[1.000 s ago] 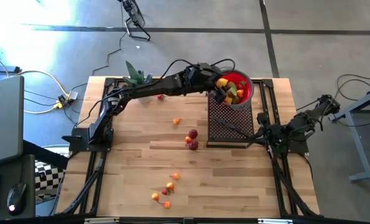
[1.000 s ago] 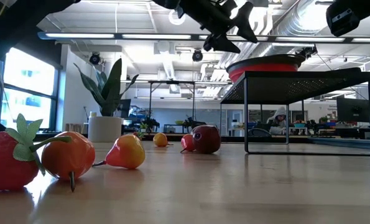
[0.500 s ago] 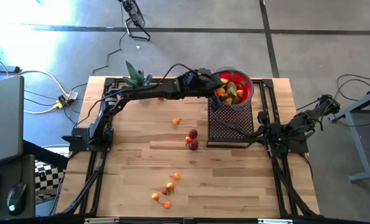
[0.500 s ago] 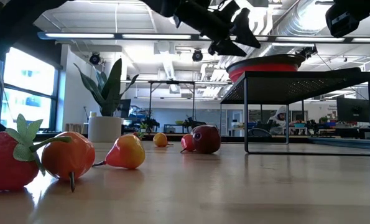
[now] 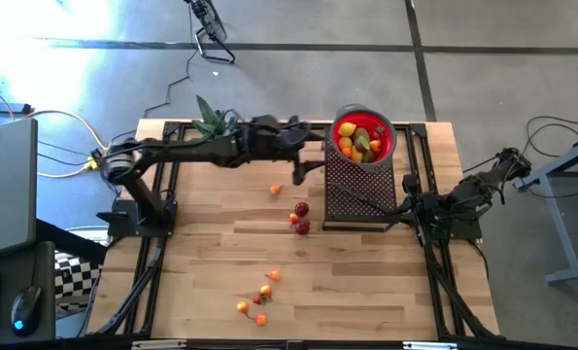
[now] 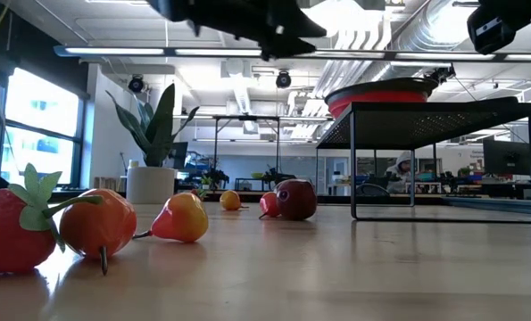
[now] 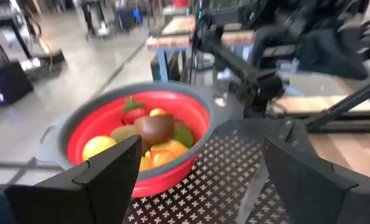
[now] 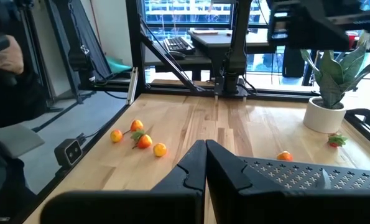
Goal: Pick & Place Fruit
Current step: Put the pear into the strainer bowl on the shelf
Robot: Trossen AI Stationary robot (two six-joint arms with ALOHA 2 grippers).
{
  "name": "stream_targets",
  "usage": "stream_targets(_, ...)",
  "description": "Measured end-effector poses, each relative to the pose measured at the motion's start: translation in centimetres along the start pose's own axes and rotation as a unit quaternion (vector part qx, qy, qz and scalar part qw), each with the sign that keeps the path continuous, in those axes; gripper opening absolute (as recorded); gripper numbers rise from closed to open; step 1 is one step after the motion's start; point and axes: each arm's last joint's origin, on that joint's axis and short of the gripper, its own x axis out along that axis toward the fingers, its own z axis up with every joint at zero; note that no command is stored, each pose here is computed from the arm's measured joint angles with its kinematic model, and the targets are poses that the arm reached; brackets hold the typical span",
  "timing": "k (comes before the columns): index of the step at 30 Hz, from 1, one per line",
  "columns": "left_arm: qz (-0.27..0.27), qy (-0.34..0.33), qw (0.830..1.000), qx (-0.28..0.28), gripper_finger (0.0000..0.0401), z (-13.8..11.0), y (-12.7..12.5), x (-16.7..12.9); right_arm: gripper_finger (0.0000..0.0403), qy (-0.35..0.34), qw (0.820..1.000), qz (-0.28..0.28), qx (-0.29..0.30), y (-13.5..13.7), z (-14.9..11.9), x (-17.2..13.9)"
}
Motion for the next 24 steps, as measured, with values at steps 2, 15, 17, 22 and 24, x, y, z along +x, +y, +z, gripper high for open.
stream_targets(2, 0.0, -0.021, 1.0, 0.002, 0.0329, -0.2, -0.2, -1.4, 0.0002, 0.001, 1.0, 0.0, -0.001, 0.0, 0.0, 0.0)
stream_targets(15, -0.019, -0.056, 0.998, 0.019, 0.0329, -3.0, -1.6, -7.7, 0.0002, 0.002, 1.0, 0.0, -0.015, 0.0, 0.0, 0.0)
stream_targets(17, -0.021, -0.068, 0.997, 0.023, 0.0329, -2.9, -1.8, -8.6, 0.0002, 0.001, 1.0, 0.0, -0.015, 0.0, 0.0, 0.0)
stream_targets(22, -0.036, -0.101, 0.993, 0.044, 0.0329, -3.2, -2.8, -10.5, 0.0002, -0.001, 1.0, 0.001, -0.014, 0.0, 0.0, 0.0)
stream_targets(24, -0.044, -0.103, 0.993, 0.045, 0.0329, -3.5, -3.3, -11.1, 0.0002, -0.003, 1.0, 0.002, -0.013, 0.0, 0.1, 0.0)
